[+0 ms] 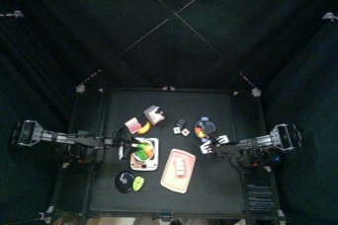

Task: Grab cleaver handle

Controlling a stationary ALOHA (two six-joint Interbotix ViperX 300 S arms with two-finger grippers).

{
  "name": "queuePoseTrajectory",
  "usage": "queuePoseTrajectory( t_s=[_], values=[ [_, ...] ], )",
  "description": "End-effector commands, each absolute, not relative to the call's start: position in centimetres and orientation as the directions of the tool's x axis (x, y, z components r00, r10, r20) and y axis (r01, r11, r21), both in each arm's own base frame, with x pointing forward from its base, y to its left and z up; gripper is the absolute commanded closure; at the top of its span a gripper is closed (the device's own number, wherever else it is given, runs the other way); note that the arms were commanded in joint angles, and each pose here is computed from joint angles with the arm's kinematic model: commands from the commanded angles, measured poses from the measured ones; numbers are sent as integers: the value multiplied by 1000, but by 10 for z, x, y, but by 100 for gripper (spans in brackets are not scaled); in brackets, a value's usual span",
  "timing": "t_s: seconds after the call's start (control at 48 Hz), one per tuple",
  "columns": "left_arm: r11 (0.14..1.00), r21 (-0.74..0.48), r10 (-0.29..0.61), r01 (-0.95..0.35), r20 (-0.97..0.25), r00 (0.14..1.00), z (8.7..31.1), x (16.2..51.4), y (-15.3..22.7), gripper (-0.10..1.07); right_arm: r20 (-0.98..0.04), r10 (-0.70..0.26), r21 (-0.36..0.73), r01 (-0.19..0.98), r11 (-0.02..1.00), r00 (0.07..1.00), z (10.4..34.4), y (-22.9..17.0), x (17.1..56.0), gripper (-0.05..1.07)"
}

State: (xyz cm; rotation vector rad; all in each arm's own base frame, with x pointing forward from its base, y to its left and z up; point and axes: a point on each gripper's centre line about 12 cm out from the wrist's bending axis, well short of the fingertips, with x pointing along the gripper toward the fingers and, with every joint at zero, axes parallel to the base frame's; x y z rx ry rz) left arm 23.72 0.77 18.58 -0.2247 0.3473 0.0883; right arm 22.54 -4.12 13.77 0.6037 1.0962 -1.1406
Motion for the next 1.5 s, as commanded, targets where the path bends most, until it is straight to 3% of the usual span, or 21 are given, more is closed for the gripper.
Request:
queuePoseTrajectory(
  t_s=[0.0,0.167,0.438,0.938,1.188,1.479],
  values=[
    [972,-203,48,-120,-327,944,191,240,8,22,-911,-410,-123,933,339,28,140,-44,227,26],
    [972,-203,48,-120,-327,944,191,240,8,22,-909,-415,-119,933,339,34,142,-46,229,29],
    [972,-203,48,-120,-327,944,191,240,8,22,-909,-413,-94,935,342,60,148,-45,233,44],
    [973,-200,47,-117,-324,945,192,241,8,22,-878,-449,16,949,314,164,204,-46,229,54],
    [973,-201,48,-115,-312,949,195,242,8,22,-848,-449,117,926,359,281,229,-41,221,59],
    [976,-181,66,-122,-288,955,199,244,13,22,-826,-436,103,857,504,356,241,-50,224,61]
  ],
)
